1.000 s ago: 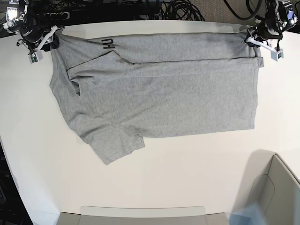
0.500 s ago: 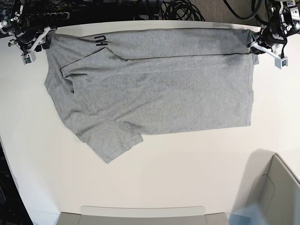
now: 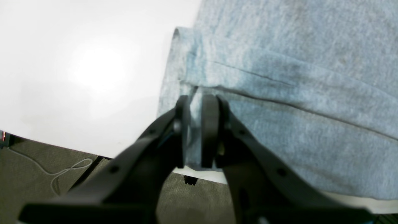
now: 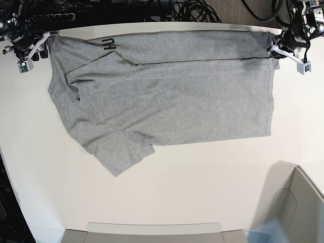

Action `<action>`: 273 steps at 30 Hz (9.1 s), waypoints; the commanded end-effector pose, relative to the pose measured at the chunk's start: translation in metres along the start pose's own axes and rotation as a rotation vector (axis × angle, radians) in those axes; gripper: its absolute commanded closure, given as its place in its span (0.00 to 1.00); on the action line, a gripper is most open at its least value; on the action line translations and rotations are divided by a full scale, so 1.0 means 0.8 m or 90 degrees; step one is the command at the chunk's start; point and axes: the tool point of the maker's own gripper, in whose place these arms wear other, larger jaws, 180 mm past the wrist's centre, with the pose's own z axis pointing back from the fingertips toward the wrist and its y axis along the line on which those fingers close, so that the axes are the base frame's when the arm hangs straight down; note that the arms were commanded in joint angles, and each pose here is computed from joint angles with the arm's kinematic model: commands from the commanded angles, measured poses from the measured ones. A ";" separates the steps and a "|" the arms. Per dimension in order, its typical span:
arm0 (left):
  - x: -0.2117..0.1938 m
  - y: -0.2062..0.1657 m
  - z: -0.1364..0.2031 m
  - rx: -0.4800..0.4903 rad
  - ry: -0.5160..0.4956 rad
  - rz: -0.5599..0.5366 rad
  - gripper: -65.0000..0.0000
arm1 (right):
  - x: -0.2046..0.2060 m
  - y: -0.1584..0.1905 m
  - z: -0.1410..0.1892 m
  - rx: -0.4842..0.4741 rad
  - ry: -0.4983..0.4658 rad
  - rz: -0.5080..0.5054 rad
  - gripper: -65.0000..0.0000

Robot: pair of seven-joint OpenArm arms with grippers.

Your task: Fold the T-shirt properly

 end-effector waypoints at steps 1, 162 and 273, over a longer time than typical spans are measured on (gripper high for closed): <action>0.011 0.000 0.006 0.001 -0.017 -0.009 0.86 | 0.009 -0.006 0.006 -0.006 -0.015 0.010 0.71; 0.166 -0.174 -0.025 -0.220 -0.194 0.058 0.86 | 0.259 0.077 -0.226 0.132 -0.052 0.023 0.71; 0.282 -0.101 -0.155 -0.037 -0.235 0.016 1.00 | 0.306 0.068 -0.214 0.121 -0.096 0.033 1.00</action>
